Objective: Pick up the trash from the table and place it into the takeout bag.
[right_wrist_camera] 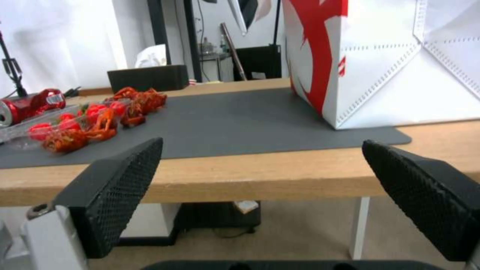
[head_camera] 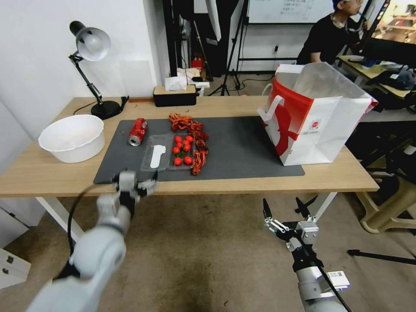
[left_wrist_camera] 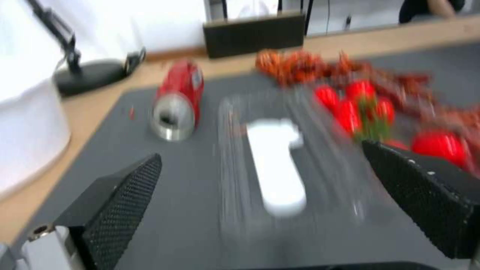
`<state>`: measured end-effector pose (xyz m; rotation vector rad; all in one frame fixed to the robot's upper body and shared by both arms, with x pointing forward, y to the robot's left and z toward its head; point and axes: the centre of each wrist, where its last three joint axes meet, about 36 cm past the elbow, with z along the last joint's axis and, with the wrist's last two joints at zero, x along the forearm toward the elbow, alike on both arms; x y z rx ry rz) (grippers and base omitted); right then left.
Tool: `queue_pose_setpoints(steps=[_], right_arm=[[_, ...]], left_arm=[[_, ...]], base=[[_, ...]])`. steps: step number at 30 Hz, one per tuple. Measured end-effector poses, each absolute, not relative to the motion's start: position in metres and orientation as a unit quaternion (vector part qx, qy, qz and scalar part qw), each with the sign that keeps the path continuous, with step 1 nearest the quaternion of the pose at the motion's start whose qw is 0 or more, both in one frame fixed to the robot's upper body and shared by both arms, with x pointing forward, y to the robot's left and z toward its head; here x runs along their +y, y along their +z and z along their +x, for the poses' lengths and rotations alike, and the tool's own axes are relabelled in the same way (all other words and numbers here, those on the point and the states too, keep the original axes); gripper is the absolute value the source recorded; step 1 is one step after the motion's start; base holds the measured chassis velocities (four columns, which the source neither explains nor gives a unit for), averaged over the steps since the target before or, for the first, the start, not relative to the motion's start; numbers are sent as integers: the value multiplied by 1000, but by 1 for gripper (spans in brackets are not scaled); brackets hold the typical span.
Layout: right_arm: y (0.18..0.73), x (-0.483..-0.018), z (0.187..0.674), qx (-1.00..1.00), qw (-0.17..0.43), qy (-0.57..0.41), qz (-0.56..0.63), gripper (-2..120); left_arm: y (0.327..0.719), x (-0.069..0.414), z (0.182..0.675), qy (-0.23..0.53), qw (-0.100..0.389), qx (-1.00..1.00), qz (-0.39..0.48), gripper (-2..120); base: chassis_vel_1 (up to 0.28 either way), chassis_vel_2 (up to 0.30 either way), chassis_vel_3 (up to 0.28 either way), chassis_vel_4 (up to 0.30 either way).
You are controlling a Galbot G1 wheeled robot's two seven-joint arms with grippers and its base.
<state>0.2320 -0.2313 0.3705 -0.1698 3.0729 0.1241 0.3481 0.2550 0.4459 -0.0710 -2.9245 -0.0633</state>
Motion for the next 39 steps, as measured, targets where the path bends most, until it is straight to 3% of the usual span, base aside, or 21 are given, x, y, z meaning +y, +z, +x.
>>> queue_pose_setpoints(steps=[10, 15, 23, 39], right_arm=[[370, -227, 231, 997, 30, 47, -52, 100], [370, -229, 232, 997, 29, 45, -50, 100], [368, -230, 231, 998, 25, 40, -47, 100], [367, -231, 231, 998, 23, 36, -46, 100]], left_arm=[[496, 266, 448, -23, 75, -996, -40, 100], [503, 272, 489, -31, 72, -996, -31, 100], [493, 292, 562, -45, 123, -991, -4, 100], [488, 296, 605, -32, 182, -983, 16, 100]], base=[[0, 0, 0, 0], [0, 0, 0, 0], [0, 0, 0, 0], [0, 0, 0, 0]])
